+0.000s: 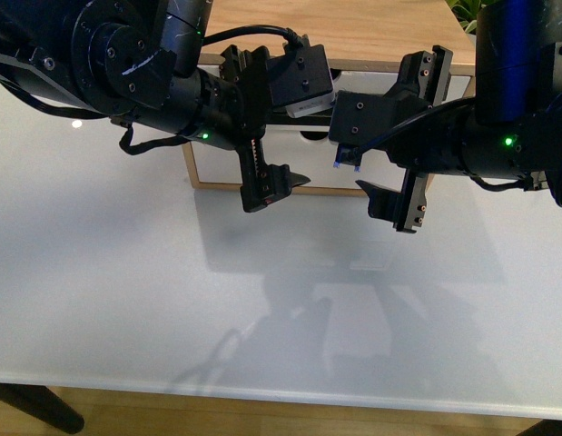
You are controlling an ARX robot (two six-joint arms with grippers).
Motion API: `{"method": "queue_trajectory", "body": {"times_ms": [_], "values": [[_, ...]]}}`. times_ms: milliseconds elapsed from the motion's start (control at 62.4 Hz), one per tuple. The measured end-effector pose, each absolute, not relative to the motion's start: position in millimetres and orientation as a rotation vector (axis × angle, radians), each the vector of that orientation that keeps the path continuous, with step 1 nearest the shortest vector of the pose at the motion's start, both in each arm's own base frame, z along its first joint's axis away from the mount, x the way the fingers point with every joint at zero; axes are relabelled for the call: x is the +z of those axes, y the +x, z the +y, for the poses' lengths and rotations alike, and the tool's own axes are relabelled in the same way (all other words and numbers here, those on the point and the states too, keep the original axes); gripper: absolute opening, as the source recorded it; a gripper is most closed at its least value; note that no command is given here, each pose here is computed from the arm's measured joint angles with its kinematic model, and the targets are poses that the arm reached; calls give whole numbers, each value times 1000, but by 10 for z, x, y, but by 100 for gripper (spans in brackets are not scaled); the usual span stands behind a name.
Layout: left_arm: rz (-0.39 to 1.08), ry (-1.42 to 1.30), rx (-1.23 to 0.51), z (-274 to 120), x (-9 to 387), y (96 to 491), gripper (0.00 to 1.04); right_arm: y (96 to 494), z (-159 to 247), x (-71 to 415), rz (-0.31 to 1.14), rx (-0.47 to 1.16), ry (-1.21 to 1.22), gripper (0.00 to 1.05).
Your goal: Close drawer sideways
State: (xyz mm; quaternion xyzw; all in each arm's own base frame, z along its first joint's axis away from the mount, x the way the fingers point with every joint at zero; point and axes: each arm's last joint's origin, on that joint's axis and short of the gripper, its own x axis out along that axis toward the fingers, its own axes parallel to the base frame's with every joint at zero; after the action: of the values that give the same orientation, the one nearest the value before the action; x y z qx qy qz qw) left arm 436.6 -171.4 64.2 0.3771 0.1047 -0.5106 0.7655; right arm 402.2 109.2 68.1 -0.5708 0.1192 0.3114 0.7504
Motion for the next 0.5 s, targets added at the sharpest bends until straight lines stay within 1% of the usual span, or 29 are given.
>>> {"method": "queue_trajectory", "body": {"times_ms": [257, 417, 497], "values": [[223, 802, -1119, -1712, 654, 4363, 96, 4002, 1076, 686, 253, 695, -1236, 96], [217, 788, -1119, -1669, 682, 4236, 96, 3935, 1039, 738, 248, 685, -1226, 96], [207, 768, -1101, -1609, 743, 4143, 96, 3866, 953, 791, 271, 642, -1197, 96]]}}
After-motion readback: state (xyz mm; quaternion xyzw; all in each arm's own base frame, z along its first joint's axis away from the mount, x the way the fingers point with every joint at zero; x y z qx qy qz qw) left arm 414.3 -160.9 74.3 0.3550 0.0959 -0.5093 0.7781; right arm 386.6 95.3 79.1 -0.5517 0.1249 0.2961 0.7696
